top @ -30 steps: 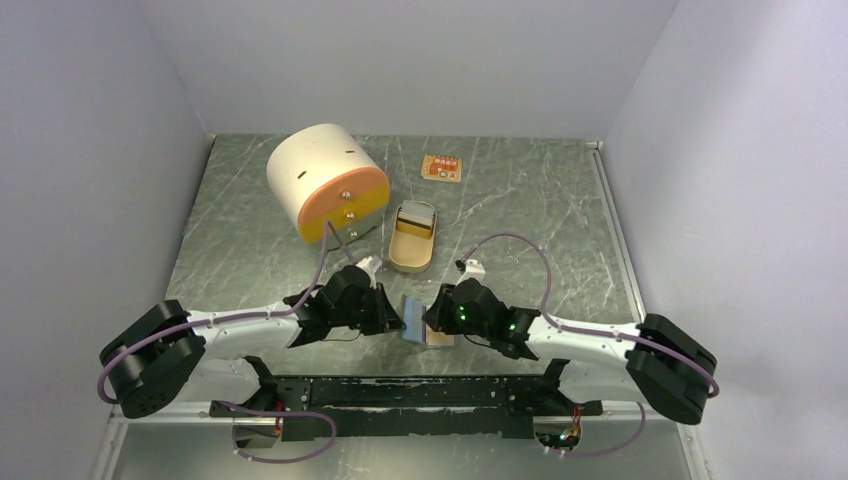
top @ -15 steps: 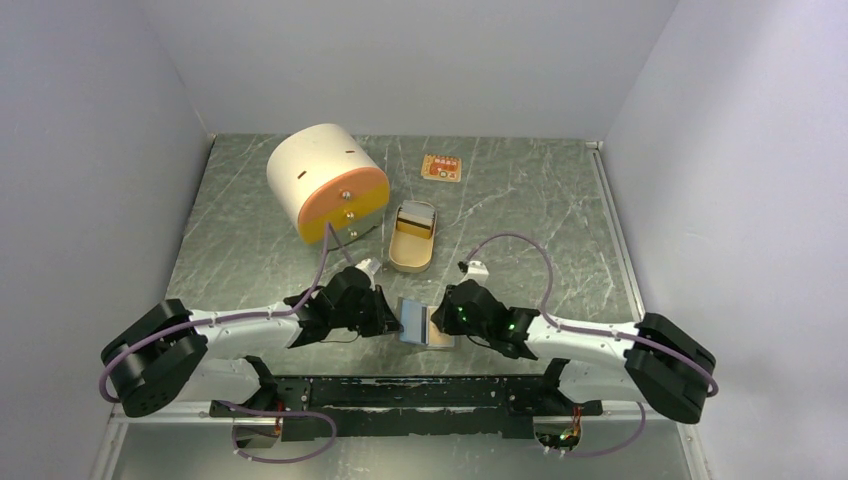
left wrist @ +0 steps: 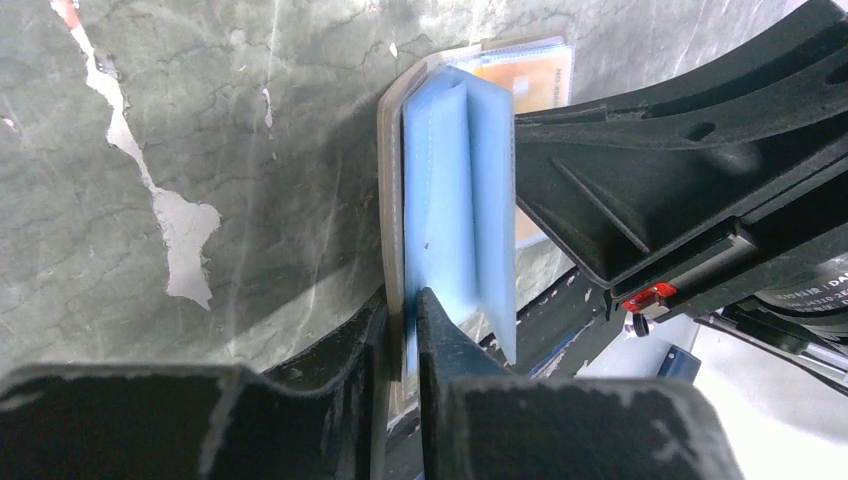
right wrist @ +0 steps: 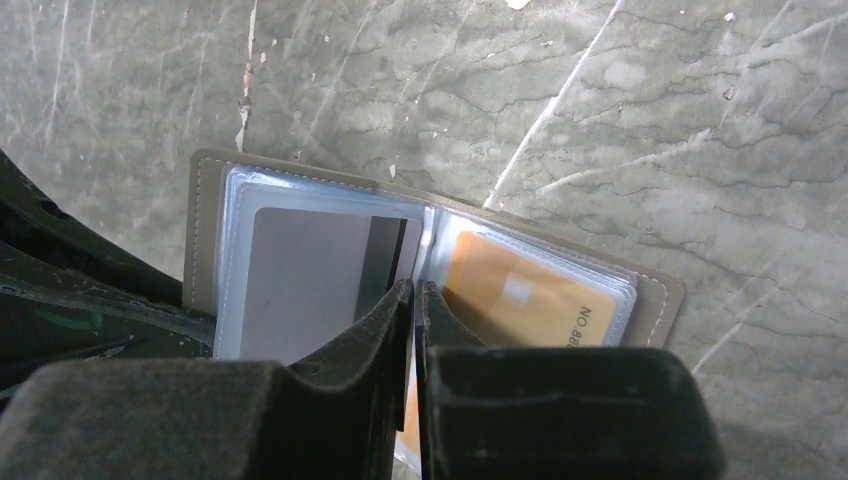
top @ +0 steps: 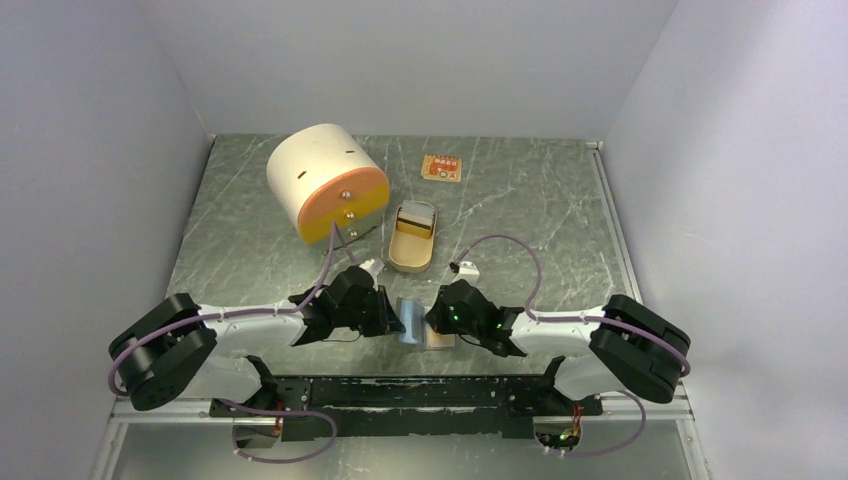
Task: Put the credit cards into the card holder
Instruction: Turn over the card slot in the card holder.
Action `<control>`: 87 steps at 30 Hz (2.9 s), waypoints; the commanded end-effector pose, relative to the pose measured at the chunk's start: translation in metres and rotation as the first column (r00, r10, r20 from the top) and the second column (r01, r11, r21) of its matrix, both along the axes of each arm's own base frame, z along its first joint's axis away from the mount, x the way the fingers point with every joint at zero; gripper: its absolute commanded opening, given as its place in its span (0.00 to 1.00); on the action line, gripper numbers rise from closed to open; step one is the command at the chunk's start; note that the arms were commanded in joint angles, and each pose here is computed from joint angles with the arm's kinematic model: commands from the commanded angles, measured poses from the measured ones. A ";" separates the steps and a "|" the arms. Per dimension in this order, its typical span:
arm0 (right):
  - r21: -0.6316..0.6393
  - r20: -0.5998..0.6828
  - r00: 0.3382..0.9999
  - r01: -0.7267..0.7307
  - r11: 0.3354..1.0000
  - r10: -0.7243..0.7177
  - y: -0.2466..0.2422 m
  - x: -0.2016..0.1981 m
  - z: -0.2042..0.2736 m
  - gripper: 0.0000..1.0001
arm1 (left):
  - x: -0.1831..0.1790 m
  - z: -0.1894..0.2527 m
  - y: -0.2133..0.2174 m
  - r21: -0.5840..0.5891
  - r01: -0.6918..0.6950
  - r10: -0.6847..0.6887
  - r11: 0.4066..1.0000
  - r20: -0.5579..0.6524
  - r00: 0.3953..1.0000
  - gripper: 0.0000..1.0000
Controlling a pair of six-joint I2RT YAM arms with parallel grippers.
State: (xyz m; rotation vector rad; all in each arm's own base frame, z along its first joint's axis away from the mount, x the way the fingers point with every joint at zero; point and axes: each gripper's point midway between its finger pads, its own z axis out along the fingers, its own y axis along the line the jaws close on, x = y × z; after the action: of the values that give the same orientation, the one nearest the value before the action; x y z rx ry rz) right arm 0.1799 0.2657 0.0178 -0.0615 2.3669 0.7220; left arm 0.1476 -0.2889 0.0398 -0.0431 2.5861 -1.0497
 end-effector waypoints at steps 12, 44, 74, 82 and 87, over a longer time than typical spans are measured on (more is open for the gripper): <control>-0.047 -0.044 0.999 -0.026 0.999 0.024 -0.009 -0.012 -0.023 0.10 | 0.007 0.016 -0.020 -0.072 0.053 -0.050 0.996 0.045 0.998 0.24; -0.047 -0.059 0.989 -0.135 0.990 0.132 0.012 -0.021 -0.020 0.24 | -0.005 0.002 -0.007 0.177 0.093 -0.081 0.980 -0.073 0.994 0.09; 0.046 0.084 0.996 -0.042 0.998 0.038 -0.021 -0.004 0.076 0.52 | -0.004 0.009 -0.024 0.187 0.095 -0.086 0.978 -0.058 0.995 0.09; -0.050 0.195 0.976 -0.095 0.994 0.103 -0.013 0.019 0.095 0.56 | -0.004 0.015 -0.002 0.139 0.034 -0.032 0.990 -0.016 0.999 0.18; -0.155 0.296 0.948 -0.070 0.985 0.114 -0.023 0.062 0.114 0.63 | -0.004 0.014 0.007 0.118 0.011 -0.010 0.993 -0.009 1.000 0.24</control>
State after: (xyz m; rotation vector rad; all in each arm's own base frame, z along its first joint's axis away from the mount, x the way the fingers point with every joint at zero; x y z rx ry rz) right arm 0.2049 0.2520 0.1118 -0.2427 2.2164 0.6728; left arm 0.1382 -0.2838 0.0498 0.0297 2.6972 -0.8710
